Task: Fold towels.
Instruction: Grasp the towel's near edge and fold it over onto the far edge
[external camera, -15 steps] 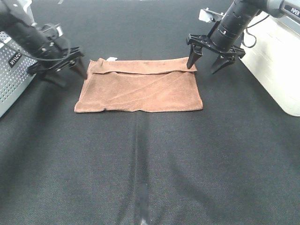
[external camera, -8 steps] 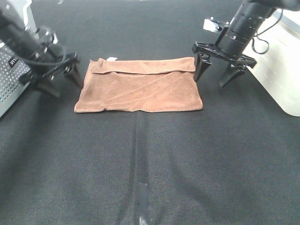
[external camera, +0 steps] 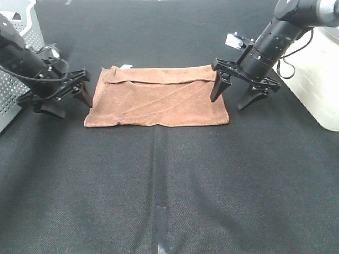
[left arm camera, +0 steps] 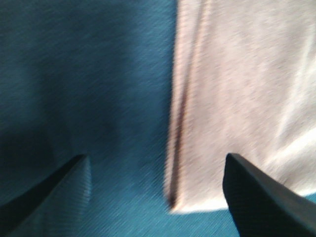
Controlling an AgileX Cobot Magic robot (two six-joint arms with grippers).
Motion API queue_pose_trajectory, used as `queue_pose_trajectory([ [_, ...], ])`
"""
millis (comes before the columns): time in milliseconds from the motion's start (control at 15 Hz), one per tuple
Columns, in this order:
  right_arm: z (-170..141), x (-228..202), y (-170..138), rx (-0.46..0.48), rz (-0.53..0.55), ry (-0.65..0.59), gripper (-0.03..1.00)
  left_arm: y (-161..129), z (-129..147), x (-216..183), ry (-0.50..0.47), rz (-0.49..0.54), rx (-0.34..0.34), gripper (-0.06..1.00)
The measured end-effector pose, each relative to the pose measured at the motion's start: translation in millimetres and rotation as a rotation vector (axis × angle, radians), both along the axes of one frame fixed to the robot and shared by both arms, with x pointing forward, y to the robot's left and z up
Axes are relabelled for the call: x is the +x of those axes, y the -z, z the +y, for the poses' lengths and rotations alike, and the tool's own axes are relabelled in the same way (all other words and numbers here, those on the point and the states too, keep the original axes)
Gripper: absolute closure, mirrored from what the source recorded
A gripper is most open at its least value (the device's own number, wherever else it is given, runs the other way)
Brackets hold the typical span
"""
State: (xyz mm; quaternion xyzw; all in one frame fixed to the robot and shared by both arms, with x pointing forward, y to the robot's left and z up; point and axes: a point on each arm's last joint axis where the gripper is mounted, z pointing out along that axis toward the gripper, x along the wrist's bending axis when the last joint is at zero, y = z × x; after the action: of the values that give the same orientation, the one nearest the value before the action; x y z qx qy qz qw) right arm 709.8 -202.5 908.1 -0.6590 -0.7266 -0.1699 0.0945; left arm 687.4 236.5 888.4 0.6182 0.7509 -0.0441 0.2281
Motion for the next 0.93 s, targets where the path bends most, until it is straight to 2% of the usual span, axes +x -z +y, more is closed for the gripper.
queue_pose_trajectory([
  [333,1.3,2.7,23.7,0.009,0.017,0.000,0.24,16.7,-26.5,0.2,0.014,-0.003,-0.016,0.24],
  [467,4.9,2.9,30.3,0.050,0.030,0.001,0.30,18.1,-32.5,1.3,0.014,-0.008,-0.025,0.28],
  [533,6.4,3.1,32.4,0.069,0.036,0.011,0.37,18.9,-34.9,1.3,0.015,-0.012,-0.027,0.36],
  [600,7.0,3.8,34.9,0.077,0.036,0.020,0.48,21.6,-34.9,1.1,0.015,-0.006,-0.027,0.48],
  [667,7.0,3.8,34.9,0.077,0.036,0.020,0.48,21.6,-34.9,1.1,0.015,-0.006,-0.027,0.48],
  [733,6.9,4.5,36.4,0.076,0.031,0.024,0.75,25.1,-35.0,0.4,0.016,0.005,-0.027,0.83],
  [800,6.9,4.5,36.4,0.076,0.031,0.024,0.75,25.1,-35.0,0.4,0.016,0.005,-0.027,0.83],
  [867,6.9,4.5,36.4,0.076,0.032,0.026,0.89,25.7,-35.1,-0.4,0.029,0.010,-0.024,0.92],
  [933,6.9,4.1,36.4,0.077,0.037,0.026,0.97,25.9,-35.6,-1.9,0.054,0.019,-0.023,0.93],
])
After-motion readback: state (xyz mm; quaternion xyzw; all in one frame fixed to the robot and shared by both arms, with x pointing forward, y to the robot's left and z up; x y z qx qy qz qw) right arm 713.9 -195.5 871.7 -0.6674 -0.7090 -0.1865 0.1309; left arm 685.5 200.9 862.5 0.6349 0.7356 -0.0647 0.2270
